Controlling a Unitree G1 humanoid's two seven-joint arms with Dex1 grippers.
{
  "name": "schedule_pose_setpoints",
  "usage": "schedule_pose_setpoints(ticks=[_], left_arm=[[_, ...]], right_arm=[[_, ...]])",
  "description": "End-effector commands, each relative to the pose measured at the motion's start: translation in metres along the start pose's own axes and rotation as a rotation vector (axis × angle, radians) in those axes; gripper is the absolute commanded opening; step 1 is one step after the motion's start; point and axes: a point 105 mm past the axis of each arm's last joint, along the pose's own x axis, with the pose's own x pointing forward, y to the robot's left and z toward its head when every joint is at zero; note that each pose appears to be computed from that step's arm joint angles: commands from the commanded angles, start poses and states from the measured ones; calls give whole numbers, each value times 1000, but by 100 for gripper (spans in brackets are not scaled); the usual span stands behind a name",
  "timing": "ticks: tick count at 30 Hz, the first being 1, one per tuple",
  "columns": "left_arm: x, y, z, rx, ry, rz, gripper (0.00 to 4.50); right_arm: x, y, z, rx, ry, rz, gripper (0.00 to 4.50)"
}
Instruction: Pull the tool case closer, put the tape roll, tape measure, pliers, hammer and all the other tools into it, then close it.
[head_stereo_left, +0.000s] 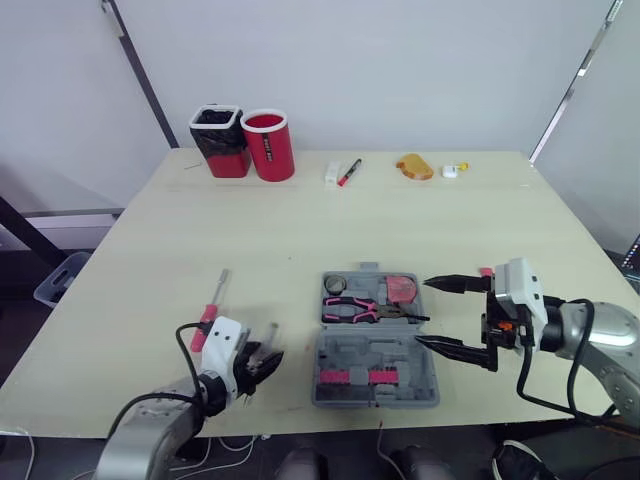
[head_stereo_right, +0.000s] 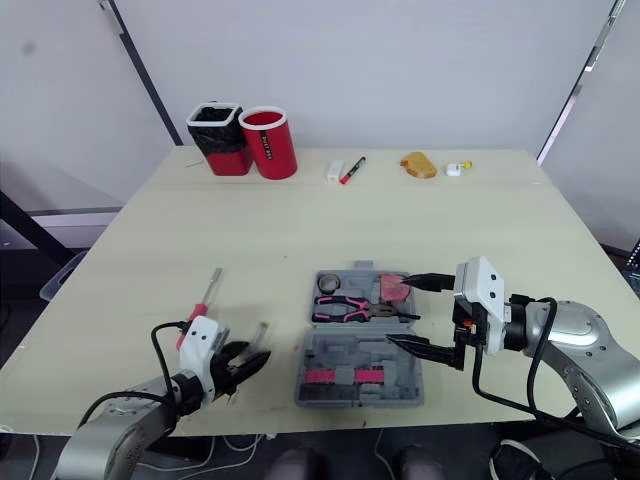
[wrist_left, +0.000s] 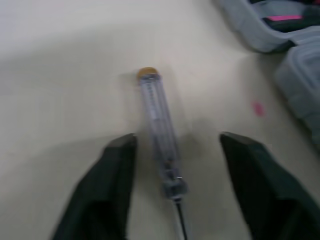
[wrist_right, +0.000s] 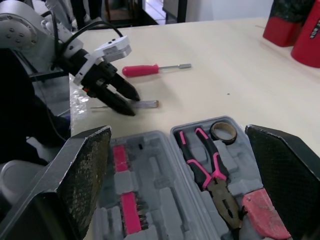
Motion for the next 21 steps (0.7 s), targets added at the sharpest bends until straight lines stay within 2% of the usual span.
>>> schedule_pose_setpoints(ticks=[1, 10, 15, 21], left_arm=[[-20, 2, 36, 96, -72, -76, 361], [-45, 11, 93, 506, 64, -375, 361], [-47, 16, 123, 1035, 247, -682, 361], [-23, 16, 133, 1421, 284, -807, 361]], right_arm=[[-1, -1, 11, -44, -39, -26, 450], [-4, 9, 11, -43, -42, -35, 450], [-11, 14, 6, -40, -19, -47, 450], [-13, 14, 4, -35, -9, -59, 450]])
